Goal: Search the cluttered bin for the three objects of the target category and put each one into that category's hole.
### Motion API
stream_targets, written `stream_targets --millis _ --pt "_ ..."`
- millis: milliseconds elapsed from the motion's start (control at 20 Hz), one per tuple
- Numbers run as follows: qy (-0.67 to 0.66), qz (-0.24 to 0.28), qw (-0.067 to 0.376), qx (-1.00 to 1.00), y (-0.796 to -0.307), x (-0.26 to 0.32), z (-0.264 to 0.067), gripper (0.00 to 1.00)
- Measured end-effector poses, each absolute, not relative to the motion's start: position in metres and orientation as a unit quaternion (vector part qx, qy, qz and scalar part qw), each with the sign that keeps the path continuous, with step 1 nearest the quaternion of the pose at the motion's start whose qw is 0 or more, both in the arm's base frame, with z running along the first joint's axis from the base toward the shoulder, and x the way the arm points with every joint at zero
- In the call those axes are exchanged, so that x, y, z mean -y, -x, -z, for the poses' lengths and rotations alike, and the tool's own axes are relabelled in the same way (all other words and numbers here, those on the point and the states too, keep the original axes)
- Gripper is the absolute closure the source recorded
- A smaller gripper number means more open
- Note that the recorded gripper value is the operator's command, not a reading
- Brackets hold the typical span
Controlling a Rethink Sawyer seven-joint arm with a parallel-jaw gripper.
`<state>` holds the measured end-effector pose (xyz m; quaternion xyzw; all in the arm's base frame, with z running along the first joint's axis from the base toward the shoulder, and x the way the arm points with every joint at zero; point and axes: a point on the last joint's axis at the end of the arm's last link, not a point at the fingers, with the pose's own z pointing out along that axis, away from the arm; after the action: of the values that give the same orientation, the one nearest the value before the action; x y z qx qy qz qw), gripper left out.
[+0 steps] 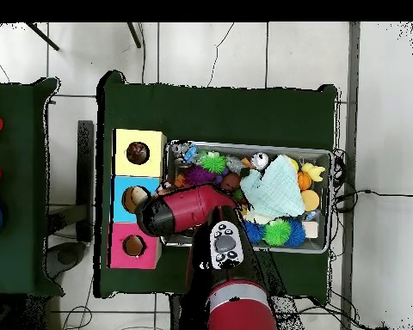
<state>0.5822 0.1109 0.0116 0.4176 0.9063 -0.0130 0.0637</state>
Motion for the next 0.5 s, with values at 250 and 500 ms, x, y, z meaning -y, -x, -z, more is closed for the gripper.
stream_targets --millis 250,500 --pt "-0.417 0.019 0.049 -0.907 -0.566 -0.111 -0.007 0.00" --pt "-0.416 0.025 0.036 -0.908 -0.551 -0.108 -0.003 0.00"
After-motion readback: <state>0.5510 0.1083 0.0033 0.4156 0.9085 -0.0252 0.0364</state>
